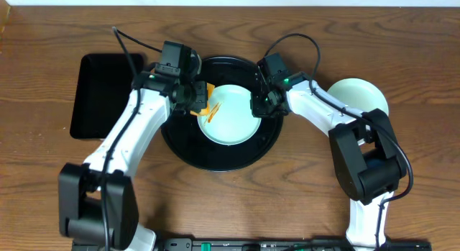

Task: Clean dirty plates on tray and stack at the side
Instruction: 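Scrub the pale green plate with the sponge while right gripper holds it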

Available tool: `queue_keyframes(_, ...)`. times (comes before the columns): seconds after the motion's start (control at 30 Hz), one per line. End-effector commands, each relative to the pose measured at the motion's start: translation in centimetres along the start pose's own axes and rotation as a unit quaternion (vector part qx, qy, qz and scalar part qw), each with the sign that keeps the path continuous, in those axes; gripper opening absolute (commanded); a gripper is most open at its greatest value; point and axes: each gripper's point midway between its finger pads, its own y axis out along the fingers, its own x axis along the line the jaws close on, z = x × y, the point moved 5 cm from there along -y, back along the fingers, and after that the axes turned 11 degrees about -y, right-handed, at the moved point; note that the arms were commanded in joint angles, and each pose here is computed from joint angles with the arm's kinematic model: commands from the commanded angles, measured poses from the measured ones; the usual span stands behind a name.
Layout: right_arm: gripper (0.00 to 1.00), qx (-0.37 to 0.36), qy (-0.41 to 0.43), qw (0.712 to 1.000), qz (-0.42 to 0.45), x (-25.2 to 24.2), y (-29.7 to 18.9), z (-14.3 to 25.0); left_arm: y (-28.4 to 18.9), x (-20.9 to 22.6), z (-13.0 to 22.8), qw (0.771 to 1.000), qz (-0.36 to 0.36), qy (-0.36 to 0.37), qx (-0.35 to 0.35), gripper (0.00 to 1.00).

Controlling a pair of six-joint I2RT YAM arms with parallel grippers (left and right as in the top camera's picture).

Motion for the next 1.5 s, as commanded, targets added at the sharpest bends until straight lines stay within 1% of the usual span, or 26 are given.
queue_keyframes(0.0, 0.01, 0.009, -0.007, 1.000, -0.002, 0.4, 0.7, 0.4, 0.6, 0.0, -0.2, 1.000, 0.003, -0.014, 0.003, 0.07)
queue_keyframes(0.23, 0.01, 0.012, 0.000, 1.000, -0.015, 0.8, 0.7, 0.5, 2.0, 0.1, -0.4, 1.000, 0.002, -0.011, 0.006, 0.07)
queue_keyframes(0.47, 0.01, 0.013, 0.000, 1.000, -0.016, 0.8, 0.7, 0.5, 5.3, 0.6, -0.7, 0.998, -0.001, 0.055, 0.013, 0.07)
queue_keyframes(0.53, 0.01, 0.014, 0.000, 1.000, -0.015, 0.8, 0.7, 0.6, 6.6, 0.9, -0.5, 0.997, -0.004, 0.068, 0.022, 0.08)
queue_keyframes(0.73, 0.01, 0.015, 0.001, 1.000, -0.015, 0.7, 0.7, 0.6, 10.4, 2.0, 1.3, 0.995, -0.020, 0.070, 0.071, 0.07)
queue_keyframes(0.8, 0.01, 0.016, 0.001, 1.000, -0.015, 0.7, 0.7, 0.7, 11.2, 1.5, 2.2, 0.993, 0.000, 0.070, 0.093, 0.07)
queue_keyframes(1.0, 0.01, 0.016, 0.002, 1.000, -0.014, 0.7, 0.7, 0.6, 11.0, -2.5, 4.6, 0.979, 0.115, 0.077, 0.148, 0.07)
queue_keyframes(1.1, 0.01, 0.017, 0.005, 1.000, -0.013, 0.4, 0.6, 0.6, 10.9, -3.3, 5.1, 0.976, 0.128, 0.081, 0.157, 0.07)
queue_keyframes(1.17, 0.01, 0.017, 0.004, 1.000, -0.013, 0.5, 0.6, 0.6, 11.0, -2.8, 4.8, 0.979, 0.111, 0.081, 0.149, 0.07)
queue_keyframes(1.2, 0.01, 0.017, 0.004, 1.000, -0.013, 0.5, 0.6, 0.6, 11.2, -2.2, 4.5, 0.983, 0.090, 0.075, 0.141, 0.08)
queue_keyframes(1.27, 0.01, 0.017, 0.005, 1.000, -0.013, 0.4, 0.6, 0.6, 11.4, -0.2, 3.5, 0.992, 0.024, 0.047, 0.116, 0.07)
queue_keyframes(1.3, 0.01, 0.017, 0.005, 1.000, -0.013, 0.4, 0.6, 0.6, 11.4, 1.2, 2.8, 0.994, -0.022, 0.032, 0.097, 0.07)
queue_keyframes(1.37, 0.01, 0.017, 0.004, 1.000, -0.013, 0.5, 0.6, 0.6, 11.0, 3.3, 1.7, 0.994, -0.090, -0.004, 0.066, 0.07)
queue_keyframes(1.4, 0.01, 0.017, 0.005, 1.000, -0.013, 0.4, 0.6, 0.6, 10.6, 3.8, 1.3, 0.993, -0.106, -0.018, 0.057, 0.07)
queue_keyframes(1.47, 0.01, 0.017, 0.005, 1.000, -0.012, 0.4, 0.6, 0.6, 9.6, 4.6, 0.7, 0.989, -0.137, -0.025, 0.043, 0.07)
